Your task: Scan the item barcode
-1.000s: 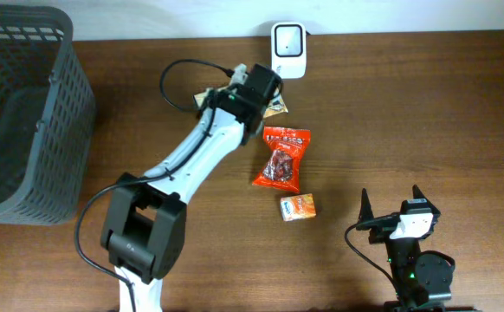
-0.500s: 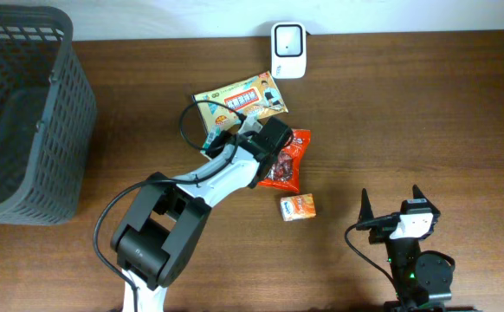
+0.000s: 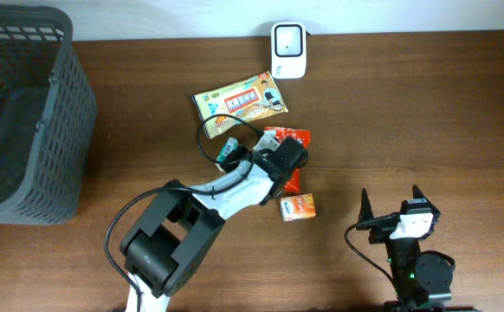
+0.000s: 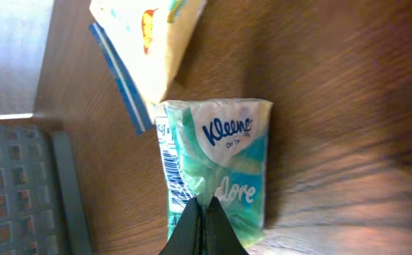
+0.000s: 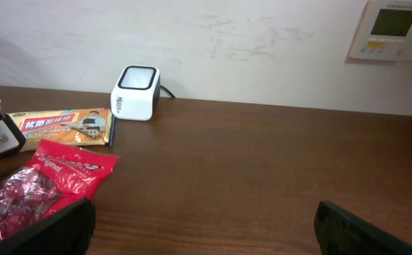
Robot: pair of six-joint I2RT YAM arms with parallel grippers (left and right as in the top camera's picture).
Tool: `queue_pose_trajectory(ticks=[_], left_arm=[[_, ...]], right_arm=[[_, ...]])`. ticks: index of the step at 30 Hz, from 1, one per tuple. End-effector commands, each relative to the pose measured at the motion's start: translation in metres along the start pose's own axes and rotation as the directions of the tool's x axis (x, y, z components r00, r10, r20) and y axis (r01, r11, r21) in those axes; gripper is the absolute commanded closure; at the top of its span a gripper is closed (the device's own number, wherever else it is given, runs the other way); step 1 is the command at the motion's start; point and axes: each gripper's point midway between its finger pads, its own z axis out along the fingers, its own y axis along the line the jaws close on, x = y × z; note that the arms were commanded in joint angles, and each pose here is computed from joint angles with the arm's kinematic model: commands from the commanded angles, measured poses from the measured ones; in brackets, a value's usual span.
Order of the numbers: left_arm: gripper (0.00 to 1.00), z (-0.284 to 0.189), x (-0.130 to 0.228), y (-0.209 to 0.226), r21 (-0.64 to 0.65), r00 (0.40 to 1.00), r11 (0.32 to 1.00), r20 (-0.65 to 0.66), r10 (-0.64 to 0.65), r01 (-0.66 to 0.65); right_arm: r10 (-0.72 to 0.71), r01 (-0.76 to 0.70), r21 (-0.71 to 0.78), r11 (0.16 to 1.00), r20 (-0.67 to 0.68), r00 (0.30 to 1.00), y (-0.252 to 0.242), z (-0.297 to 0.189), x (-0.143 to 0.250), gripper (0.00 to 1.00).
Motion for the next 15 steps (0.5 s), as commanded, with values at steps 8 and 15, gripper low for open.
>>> queue_pose_trajectory(ticks=[8,15], left_arm=[[0.96,-0.004,0.006,-0.048,0.252,1.0,0.968,-0.021,0.0,0.006],[0.83,-0.022,-0.022,-0.029,0.255,0.997,0.966,0.035,-0.063,0.052]], right_arm=[[0.001,-0.001,0.01,1.0,-0.007,1.0,-0.002,0.0,0.004,0.02],[0.001,-0.001,0.01,1.0,-0.007,1.0,-0.002,0.0,0.004,0.02]])
